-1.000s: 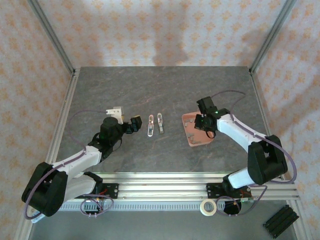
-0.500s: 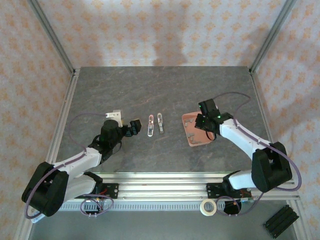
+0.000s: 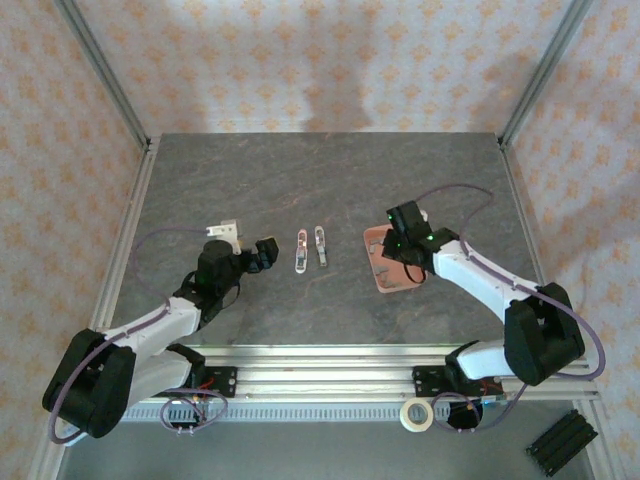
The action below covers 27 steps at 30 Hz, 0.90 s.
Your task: Load the staples into the stapler
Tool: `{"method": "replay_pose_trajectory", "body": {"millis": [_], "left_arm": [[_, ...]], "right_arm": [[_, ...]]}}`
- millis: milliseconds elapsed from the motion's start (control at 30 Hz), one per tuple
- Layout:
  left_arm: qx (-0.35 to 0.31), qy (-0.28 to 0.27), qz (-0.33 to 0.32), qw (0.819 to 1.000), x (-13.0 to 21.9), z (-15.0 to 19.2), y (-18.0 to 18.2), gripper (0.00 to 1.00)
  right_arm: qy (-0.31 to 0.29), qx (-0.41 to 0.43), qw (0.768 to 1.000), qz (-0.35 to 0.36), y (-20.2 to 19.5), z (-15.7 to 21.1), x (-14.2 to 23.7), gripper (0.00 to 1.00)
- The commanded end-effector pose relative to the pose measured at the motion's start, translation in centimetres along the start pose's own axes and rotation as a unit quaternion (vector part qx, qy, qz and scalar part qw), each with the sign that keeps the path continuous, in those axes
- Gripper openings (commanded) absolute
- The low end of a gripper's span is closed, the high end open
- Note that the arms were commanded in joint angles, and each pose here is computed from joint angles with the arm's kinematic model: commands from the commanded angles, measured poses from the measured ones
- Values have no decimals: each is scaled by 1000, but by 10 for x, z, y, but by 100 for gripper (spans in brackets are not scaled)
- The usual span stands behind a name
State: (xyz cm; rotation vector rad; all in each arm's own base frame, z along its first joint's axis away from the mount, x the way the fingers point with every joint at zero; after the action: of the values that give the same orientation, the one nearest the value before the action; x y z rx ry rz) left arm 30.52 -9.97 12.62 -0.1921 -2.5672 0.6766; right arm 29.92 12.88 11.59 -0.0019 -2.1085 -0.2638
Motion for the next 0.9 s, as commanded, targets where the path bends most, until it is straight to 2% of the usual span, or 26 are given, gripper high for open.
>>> {"method": "replay_pose_trajectory", "body": {"millis": [0, 400, 600, 867], "left_arm": [[6, -9, -6, 1000, 3, -3, 6, 100], [-9, -3, -12, 1000, 2, 0, 12, 100], [-26, 3, -10, 1000, 0, -1, 14, 100], [-15, -1, -15, 1000, 1, 7, 22, 100]], "right_arm": [[-32, -11, 999, 9, 0, -9, 9, 15], [-46, -17, 999, 2, 17, -11, 16, 15], [-56, -1, 998, -1, 38, -11, 23, 15], [-65, 12, 998, -7, 73, -2, 24, 15]]}}
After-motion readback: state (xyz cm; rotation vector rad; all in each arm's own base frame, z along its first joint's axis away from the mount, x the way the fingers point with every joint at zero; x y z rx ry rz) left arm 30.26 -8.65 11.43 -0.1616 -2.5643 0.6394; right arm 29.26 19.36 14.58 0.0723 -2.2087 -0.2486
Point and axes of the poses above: each hand's point on the last joint's axis, 136 mm out from that joint toward the fingers, its own x axis back along the fingers, its own y axis along the line the jaws close on, z = x × y, the point moved 2 cm from there along x, back along the fingers, and after that the axes turned 6 degrees about x, right-handed, at the moved point
